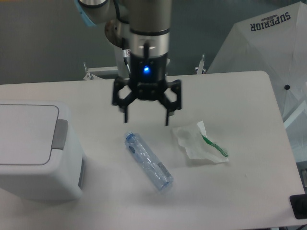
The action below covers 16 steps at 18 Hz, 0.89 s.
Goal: Open the trash can
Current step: 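Move the open gripper over to the white trash can's lid edge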
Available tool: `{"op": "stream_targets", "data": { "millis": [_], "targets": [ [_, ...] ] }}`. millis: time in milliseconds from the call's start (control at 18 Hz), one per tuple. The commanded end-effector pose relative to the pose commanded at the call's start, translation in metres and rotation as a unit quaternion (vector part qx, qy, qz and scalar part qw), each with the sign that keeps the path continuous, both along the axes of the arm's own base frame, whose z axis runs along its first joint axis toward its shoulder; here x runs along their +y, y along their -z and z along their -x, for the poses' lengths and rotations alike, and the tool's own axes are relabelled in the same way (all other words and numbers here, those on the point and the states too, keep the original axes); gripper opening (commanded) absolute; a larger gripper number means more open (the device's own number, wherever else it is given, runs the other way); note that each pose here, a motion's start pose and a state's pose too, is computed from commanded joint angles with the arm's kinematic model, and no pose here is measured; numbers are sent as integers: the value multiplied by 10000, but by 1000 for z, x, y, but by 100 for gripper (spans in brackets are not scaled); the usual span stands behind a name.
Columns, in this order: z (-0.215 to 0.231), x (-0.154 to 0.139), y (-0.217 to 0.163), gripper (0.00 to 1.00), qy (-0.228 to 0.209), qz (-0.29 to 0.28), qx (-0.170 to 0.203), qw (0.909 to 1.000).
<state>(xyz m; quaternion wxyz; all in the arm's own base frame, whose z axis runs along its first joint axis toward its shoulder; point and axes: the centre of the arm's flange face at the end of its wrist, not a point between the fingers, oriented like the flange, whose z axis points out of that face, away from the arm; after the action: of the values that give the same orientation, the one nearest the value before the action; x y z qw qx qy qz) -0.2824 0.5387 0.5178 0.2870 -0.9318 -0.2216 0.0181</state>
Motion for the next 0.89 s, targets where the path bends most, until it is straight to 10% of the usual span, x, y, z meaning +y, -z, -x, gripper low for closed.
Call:
{"op": "stream_targets", "data": {
  "millis": [889],
  "targets": [
    [-53, 39, 15, 100, 11, -43, -377, 9993]
  ]
}}
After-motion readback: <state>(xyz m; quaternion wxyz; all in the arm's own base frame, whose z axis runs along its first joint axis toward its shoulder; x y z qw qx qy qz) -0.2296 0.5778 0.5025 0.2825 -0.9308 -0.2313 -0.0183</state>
